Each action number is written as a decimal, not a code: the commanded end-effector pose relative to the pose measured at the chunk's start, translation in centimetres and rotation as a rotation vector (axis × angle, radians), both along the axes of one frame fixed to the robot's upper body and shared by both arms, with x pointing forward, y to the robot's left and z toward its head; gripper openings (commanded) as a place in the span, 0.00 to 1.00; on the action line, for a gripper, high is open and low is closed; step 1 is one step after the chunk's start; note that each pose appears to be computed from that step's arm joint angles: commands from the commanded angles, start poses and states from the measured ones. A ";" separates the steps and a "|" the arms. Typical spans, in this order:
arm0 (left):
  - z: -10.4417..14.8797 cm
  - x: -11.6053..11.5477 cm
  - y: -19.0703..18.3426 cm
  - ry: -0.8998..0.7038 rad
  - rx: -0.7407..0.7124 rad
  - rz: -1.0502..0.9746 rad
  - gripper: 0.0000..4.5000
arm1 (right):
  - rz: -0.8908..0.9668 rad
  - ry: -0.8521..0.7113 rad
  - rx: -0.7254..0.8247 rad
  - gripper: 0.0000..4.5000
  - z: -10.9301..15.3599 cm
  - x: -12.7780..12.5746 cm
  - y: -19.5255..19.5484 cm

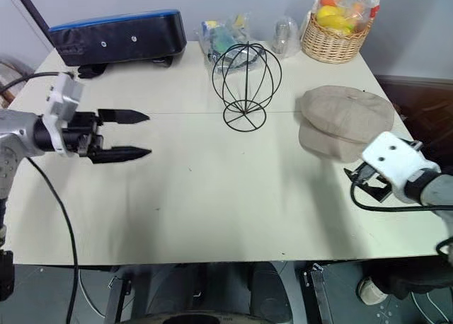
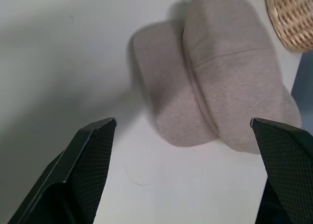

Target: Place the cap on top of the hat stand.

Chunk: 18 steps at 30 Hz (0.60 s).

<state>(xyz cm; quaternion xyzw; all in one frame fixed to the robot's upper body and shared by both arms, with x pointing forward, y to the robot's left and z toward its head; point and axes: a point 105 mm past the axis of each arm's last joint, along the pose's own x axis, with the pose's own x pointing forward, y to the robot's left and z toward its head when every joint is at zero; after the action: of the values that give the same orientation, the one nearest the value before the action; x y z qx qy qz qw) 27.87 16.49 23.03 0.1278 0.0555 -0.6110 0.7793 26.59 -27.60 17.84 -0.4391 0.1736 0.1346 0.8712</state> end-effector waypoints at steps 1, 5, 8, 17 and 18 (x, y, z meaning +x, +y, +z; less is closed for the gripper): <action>0.2 -0.7 -1.4 -0.008 -0.009 -0.053 1.00 | -0.029 -0.062 -0.111 1.00 -0.9 1.5 0.7; 0.1 -0.5 -2.3 -0.016 -0.012 -0.066 1.00 | -0.058 -0.105 -0.230 1.00 -2.2 3.6 1.1; 0.2 -0.6 -2.7 -0.022 -0.022 -0.075 1.00 | -0.065 -0.117 -0.257 1.00 -3.6 5.3 1.8; 0.7 -0.4 -2.9 -0.036 -0.035 -0.058 1.00 | -0.126 -0.149 -0.363 1.00 -5.9 8.9 0.8; 0.7 -0.4 -2.9 -0.037 -0.037 -0.057 1.00 | -0.130 -0.146 -0.369 1.00 -6.1 9.1 0.6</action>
<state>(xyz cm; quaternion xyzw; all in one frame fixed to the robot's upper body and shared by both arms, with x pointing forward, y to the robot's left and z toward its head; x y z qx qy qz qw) 27.79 13.83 22.49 0.1151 0.0488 -0.6294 0.7670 35.55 -25.98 12.24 -0.5776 0.1476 0.0253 0.8024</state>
